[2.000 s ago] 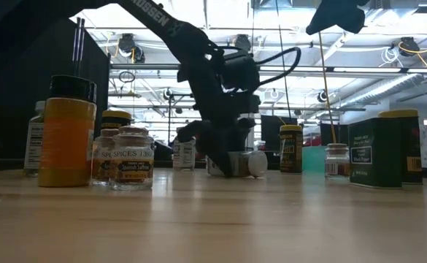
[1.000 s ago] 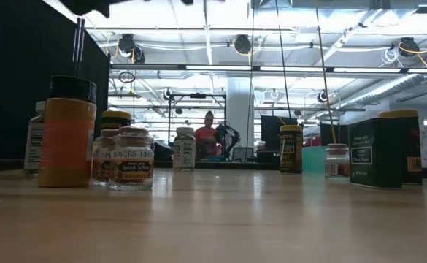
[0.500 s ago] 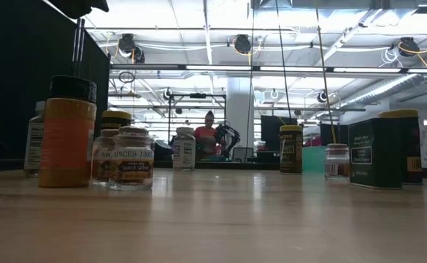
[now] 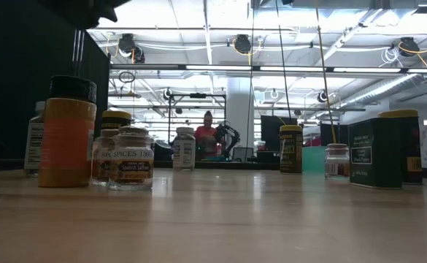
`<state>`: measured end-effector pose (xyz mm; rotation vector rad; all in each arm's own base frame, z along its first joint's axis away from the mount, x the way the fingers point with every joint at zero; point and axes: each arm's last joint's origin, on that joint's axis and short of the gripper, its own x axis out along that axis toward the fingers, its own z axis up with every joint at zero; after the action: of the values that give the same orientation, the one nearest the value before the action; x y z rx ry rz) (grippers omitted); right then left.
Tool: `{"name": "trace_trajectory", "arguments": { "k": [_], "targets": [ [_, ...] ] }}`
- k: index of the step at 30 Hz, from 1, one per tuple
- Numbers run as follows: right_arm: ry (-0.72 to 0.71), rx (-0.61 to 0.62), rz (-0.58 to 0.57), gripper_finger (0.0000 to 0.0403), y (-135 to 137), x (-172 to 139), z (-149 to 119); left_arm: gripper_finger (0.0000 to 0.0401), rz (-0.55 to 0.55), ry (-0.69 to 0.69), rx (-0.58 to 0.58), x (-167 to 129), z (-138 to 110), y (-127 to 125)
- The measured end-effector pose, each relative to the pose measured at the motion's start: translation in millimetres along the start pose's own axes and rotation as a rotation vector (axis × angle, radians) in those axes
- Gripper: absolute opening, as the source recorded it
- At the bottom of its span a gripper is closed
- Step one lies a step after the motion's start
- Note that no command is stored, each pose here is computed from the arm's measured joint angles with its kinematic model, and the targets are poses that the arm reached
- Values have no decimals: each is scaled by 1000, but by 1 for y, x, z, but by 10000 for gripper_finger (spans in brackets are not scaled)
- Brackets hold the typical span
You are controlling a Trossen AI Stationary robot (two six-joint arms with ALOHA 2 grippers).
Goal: Sort spices by type
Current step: Put the white seasoning bottle into the orange bin
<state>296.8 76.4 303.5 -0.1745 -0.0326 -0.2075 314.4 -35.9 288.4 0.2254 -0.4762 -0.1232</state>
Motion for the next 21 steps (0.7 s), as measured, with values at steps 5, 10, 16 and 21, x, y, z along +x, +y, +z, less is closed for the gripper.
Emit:
{"name": "trace_trajectory", "arguments": {
  "k": [5,10,16,21],
  "targets": [
    [-10,-1,71,309,-2,2,-1,205,-5,14,-23,8,-9,-2],
    [12,-17,73,298,-3,3,-3,205,-6,23,-18,14,-17,-3],
    [9,-33,73,251,-2,3,-3,205,-3,12,-17,14,-15,-2],
    [10,-25,71,162,-3,3,-3,205,-7,19,-22,14,-16,-3]
  ]
}}
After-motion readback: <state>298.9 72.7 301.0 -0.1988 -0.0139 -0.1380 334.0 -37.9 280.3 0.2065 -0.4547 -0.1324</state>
